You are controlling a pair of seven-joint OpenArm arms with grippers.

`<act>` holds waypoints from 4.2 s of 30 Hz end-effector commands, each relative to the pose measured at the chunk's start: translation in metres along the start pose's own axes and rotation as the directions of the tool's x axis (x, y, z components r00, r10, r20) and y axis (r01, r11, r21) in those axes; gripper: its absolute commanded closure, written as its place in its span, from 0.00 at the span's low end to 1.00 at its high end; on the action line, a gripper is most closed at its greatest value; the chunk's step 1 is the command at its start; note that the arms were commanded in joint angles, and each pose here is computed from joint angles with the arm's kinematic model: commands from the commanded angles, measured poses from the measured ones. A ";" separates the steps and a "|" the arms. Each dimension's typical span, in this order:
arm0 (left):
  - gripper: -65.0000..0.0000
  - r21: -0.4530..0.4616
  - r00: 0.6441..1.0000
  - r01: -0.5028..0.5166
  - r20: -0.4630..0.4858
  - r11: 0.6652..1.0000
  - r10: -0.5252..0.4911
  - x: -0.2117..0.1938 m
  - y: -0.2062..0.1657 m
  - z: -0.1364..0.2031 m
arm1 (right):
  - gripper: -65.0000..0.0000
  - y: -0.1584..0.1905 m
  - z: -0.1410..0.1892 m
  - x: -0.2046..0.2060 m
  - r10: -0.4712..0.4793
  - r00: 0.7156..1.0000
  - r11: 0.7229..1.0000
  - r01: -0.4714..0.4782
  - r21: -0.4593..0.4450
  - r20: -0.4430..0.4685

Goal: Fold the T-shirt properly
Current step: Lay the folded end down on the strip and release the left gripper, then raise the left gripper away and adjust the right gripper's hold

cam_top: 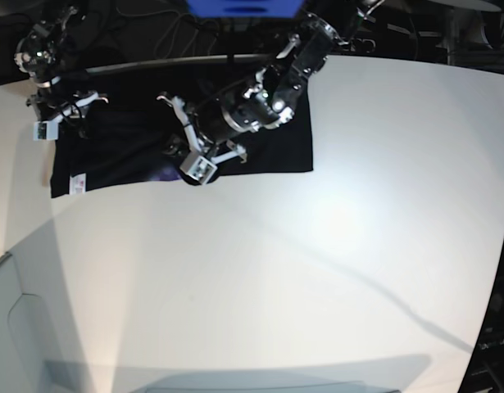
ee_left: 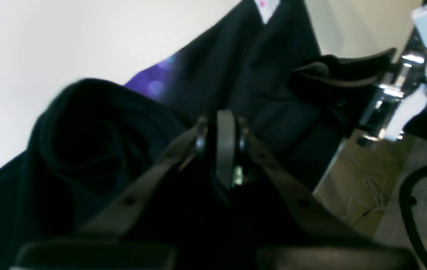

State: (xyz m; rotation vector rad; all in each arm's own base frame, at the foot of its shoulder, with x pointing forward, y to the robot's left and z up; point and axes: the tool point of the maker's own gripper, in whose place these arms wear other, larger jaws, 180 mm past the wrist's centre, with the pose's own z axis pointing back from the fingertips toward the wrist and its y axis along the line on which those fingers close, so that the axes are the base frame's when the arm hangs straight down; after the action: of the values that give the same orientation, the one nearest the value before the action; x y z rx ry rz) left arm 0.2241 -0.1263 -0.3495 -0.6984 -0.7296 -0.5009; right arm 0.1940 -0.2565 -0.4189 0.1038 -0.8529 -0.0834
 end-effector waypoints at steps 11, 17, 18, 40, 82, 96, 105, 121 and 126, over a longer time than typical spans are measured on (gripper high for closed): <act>0.64 -0.047 0.991 0.025 0.132 0.999 -0.018 0.042 -0.020 0.016 | 0.59 -0.003 0.003 0.003 0.021 1.000 1.000 -0.021 -0.003 0.000; 0.46 -0.047 0.983 0.045 0.177 0.998 -0.036 0.055 -0.023 0.028 | 0.59 -0.003 0.003 0.003 0.021 1.000 1.000 -0.021 -0.003 0.000; 0.47 -0.040 0.982 0.043 0.188 0.998 -0.035 0.056 -0.021 0.034 | 0.59 -0.003 0.003 0.003 0.021 1.000 1.000 -0.021 -0.003 0.000; 1.00 0.157 0.999 -0.001 -0.034 0.988 0.006 -0.032 0.056 0.075 | 0.59 0.000 0.000 0.006 0.018 1.000 1.000 -0.018 0.001 0.010; 1.00 0.689 0.985 -0.169 0.146 0.705 0.093 -0.026 0.230 0.240 | 0.49 -0.054 0.031 0.067 0.030 0.999 0.978 -0.023 -0.209 0.031; 1.00 0.679 0.980 -0.196 0.162 0.707 0.117 -0.028 0.229 0.234 | 0.40 -0.068 0.013 0.036 -0.055 0.995 0.981 0.037 -0.189 -0.089; 1.00 0.680 0.980 -0.197 0.162 0.706 0.117 -0.028 0.229 0.234 | 0.40 -0.066 0.011 0.035 -0.057 0.994 0.983 0.040 -0.182 -0.090; 1.00 0.682 0.980 -0.198 0.154 0.704 0.127 -0.033 0.228 0.235 | 0.40 -0.038 -0.002 0.043 -0.092 0.995 0.994 0.089 -0.060 -0.041; 1.00 0.682 0.980 -0.198 0.155 0.704 0.125 -0.033 0.228 0.235 | 0.40 -0.051 -0.009 0.021 -0.129 0.986 0.991 0.124 -0.060 -0.105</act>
State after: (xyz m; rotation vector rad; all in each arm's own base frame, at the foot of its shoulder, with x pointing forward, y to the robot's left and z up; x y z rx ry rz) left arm 0.2426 0.2017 -0.3451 -0.0641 -0.8335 0.0130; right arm 0.2144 -0.3061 -0.4175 0.1244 -0.7446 -0.2342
